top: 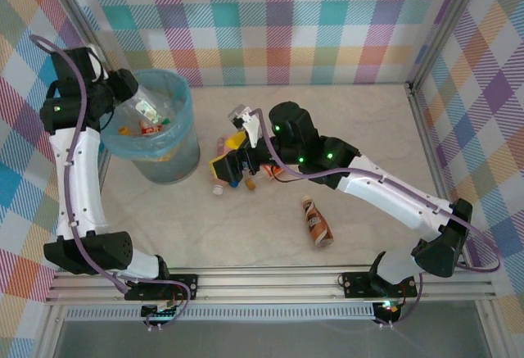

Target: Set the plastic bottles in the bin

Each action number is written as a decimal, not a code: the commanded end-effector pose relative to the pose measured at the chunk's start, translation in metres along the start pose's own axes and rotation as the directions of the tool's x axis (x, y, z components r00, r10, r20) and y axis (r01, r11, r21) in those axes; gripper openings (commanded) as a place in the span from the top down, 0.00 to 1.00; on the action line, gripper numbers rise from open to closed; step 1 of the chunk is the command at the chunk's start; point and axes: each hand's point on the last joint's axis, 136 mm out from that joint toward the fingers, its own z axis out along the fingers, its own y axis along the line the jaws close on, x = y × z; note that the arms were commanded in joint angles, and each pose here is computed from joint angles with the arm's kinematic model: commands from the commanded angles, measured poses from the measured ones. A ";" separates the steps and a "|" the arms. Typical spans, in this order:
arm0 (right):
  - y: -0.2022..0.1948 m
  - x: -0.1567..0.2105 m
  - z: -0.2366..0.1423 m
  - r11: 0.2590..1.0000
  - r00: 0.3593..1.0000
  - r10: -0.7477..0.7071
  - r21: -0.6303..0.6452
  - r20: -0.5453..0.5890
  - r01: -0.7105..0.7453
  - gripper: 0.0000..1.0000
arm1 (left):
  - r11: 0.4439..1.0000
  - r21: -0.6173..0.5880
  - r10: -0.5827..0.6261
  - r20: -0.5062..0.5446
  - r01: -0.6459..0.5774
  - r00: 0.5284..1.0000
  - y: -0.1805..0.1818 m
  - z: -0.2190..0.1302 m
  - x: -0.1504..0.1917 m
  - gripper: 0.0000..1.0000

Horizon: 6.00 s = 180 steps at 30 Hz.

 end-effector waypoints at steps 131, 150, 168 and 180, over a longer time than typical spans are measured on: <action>-0.064 0.127 -0.117 0.920 0.970 0.244 0.312 0.021 -0.238 0.45 | 0.650 0.751 0.515 -0.546 0.113 0.661 -0.282 -0.078 0.299 0.44; -0.062 0.121 -0.130 0.908 0.967 0.249 0.332 0.058 -0.254 0.41 | 0.599 0.784 0.514 -0.531 0.162 0.674 -0.294 -0.089 0.291 0.68; -0.039 0.005 -0.095 0.964 0.988 0.117 0.229 0.100 -0.137 0.00 | 0.875 0.452 0.214 -0.039 -0.174 0.976 -0.168 -0.083 0.083 1.00; -0.018 0.004 -0.031 0.993 0.998 0.057 0.107 0.002 -0.057 0.00 | 0.992 0.020 0.118 0.108 -0.121 0.987 -0.042 -0.055 0.001 1.00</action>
